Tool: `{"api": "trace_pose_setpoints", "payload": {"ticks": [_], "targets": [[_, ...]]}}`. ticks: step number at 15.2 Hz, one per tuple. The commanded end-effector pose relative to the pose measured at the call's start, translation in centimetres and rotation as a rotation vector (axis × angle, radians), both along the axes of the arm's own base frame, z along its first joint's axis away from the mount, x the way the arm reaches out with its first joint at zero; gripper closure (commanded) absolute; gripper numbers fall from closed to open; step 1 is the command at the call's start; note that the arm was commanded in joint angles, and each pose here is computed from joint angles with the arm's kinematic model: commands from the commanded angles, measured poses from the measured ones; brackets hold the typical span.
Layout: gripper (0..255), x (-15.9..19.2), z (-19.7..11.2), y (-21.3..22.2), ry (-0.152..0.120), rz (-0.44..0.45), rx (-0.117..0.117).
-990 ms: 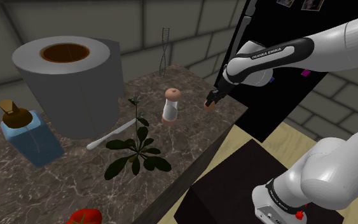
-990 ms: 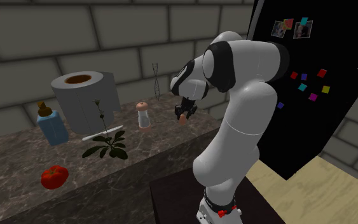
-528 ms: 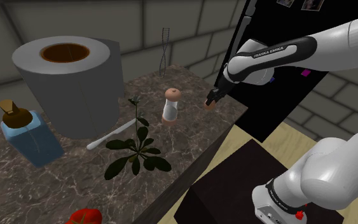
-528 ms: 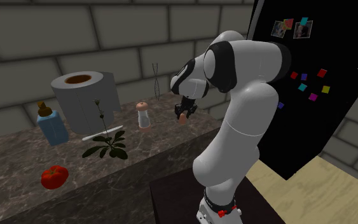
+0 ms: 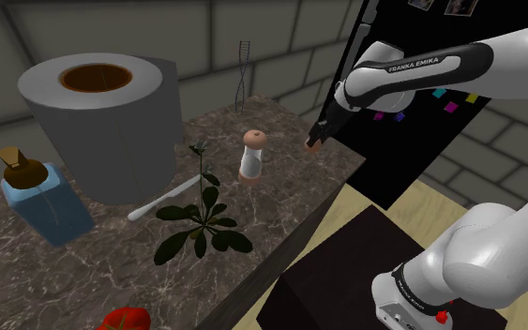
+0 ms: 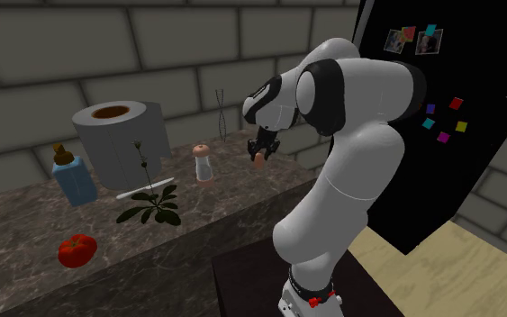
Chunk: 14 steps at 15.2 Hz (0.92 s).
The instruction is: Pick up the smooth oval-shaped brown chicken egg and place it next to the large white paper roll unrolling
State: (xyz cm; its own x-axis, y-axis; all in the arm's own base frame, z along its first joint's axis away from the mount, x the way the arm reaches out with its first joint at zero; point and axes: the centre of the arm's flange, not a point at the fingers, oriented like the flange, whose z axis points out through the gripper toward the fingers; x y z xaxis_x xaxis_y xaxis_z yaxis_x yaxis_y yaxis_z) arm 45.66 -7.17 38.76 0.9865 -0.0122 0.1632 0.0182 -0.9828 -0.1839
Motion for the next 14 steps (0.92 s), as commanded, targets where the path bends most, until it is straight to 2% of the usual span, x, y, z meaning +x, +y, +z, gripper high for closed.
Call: {"api": "trace_pose_setpoints", "payload": {"ticks": [1,14], "targets": [[255,0.1,1.1,0.0,0.0,0.0,0.0],[255,0.1,8.0,0.0,0.0,0.0,0.0]]}}
